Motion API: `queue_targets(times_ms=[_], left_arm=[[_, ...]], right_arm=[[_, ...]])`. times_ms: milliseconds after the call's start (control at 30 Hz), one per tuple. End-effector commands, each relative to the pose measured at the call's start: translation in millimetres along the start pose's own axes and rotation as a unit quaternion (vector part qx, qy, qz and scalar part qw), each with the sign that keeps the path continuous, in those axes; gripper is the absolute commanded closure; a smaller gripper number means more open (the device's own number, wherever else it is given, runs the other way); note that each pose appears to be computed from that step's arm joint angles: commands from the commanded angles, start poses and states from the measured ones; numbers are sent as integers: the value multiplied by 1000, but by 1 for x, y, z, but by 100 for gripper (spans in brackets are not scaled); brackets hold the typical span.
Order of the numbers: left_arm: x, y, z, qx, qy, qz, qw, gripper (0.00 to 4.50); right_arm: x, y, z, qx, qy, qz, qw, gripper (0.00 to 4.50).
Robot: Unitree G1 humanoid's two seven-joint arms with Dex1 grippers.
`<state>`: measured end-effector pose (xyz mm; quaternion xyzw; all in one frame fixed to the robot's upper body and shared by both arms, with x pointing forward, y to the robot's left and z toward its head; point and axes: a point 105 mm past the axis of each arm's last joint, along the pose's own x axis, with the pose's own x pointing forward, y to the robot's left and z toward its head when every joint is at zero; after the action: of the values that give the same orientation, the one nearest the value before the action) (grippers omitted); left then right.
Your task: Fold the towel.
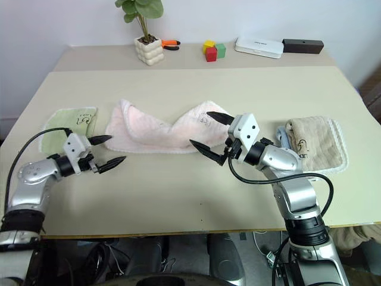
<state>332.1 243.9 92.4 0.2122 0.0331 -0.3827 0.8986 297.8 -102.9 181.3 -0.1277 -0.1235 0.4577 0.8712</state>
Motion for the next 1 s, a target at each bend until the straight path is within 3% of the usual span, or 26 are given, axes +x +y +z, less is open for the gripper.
queue_targets(times_ms=[33,167,267,467,733,1000], left_arm=[[7,0,-7,11,23,-16,1000,84],[12,-4,-2,-6,15,-45,999,292],[10,-6,2,-6,12,-60,998,445],[-1,14,16,-9,-21,3,1000,448],[-11,12,15,-16,-34,12,999,448],[-15,7,17,-16,-41,22,999,448]], right_arm=[[-1,4,12,-18,-17,-6,1000,0],[-8,2,10,-29,-4,-17,999,0],[-16,-16,-4,-75,42,-44,995,0],[-32,-28,-50,-209,183,11,960,0],[-14,-51,-62,-310,193,3,931,0],[-10,-41,-88,-347,226,73,907,0]])
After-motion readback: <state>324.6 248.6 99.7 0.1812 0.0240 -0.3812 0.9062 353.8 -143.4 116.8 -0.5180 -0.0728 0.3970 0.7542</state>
